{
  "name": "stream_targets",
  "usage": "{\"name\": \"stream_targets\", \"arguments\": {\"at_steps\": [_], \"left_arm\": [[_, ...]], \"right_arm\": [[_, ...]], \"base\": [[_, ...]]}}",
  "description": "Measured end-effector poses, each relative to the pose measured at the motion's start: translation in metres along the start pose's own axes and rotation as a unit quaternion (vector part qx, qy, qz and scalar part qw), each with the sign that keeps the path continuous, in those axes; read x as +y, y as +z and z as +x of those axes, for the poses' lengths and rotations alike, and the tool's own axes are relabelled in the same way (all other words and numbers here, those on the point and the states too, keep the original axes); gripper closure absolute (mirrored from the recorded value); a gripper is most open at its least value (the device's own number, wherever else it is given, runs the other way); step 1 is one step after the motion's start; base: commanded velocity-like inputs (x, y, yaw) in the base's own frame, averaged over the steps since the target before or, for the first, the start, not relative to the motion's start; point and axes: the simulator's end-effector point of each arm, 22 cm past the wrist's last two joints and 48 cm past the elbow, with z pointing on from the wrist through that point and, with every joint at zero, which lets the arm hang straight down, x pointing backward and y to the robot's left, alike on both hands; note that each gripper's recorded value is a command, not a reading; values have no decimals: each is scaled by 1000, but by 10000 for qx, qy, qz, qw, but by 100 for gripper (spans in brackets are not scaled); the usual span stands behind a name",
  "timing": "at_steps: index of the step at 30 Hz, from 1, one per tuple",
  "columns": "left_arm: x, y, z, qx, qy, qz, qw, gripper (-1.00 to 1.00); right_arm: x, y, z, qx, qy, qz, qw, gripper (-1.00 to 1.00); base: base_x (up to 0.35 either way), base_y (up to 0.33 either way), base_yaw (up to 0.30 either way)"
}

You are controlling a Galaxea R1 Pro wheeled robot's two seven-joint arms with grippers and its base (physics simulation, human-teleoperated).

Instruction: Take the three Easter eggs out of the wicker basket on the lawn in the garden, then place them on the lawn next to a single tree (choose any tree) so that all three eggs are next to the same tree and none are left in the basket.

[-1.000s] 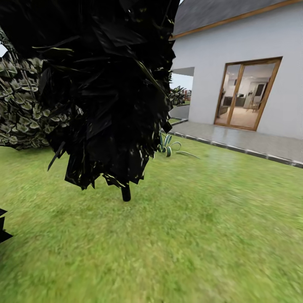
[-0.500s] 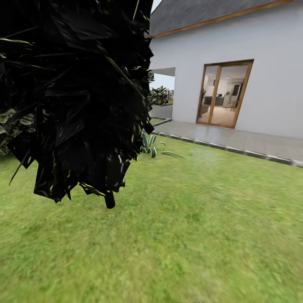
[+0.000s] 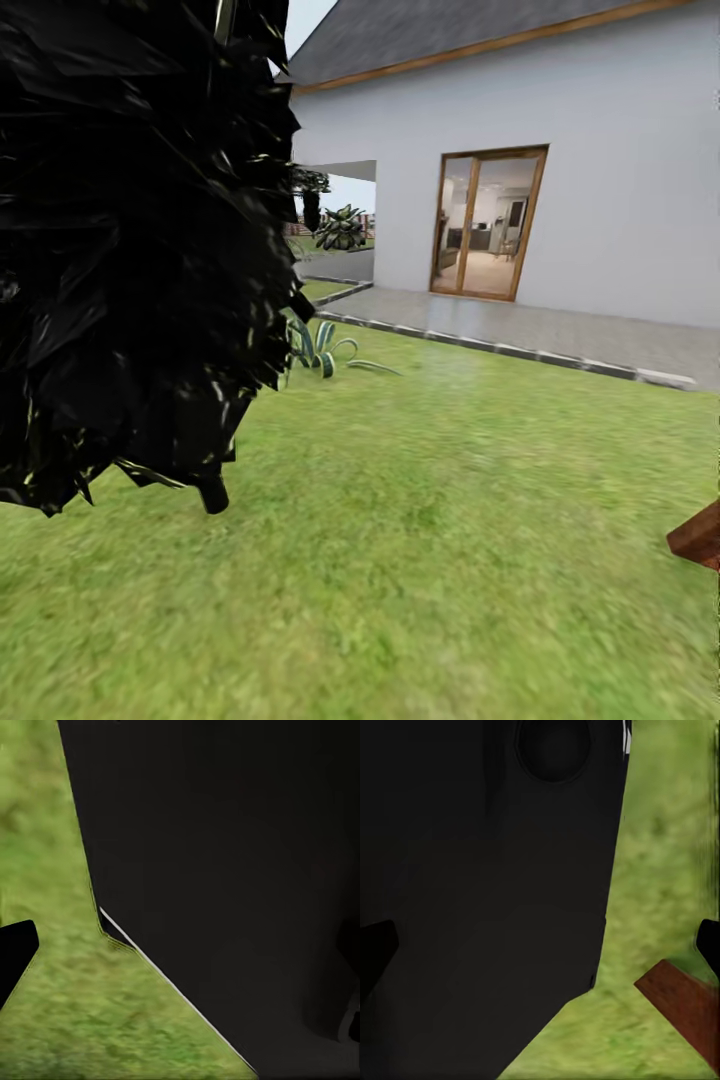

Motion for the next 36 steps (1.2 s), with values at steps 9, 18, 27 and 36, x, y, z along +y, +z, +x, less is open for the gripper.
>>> {"name": "stream_targets", "arguments": {"at_steps": [9, 18, 27, 36], "left_arm": [[1, 0, 0, 9, 139, -8, 9999, -100], [2, 0, 0, 6, 128, -18, 9999, -100], [4, 0, 0, 3, 126, -25, 9999, -100], [4, 0, 0, 3, 126, -26, 9999, -100]], "right_arm": [[0, 0, 0, 1, 0, 0, 10000, -100], [0, 0, 0, 7, -1, 8, 10000, -100], [-1, 0, 0, 7, 8, 14, 10000, -100], [-1, 0, 0, 7, 5, 14, 10000, -100]], "base": [[209, -273, -2], [239, -258, 0], [241, -257, 0], [242, -257, 0]]}}
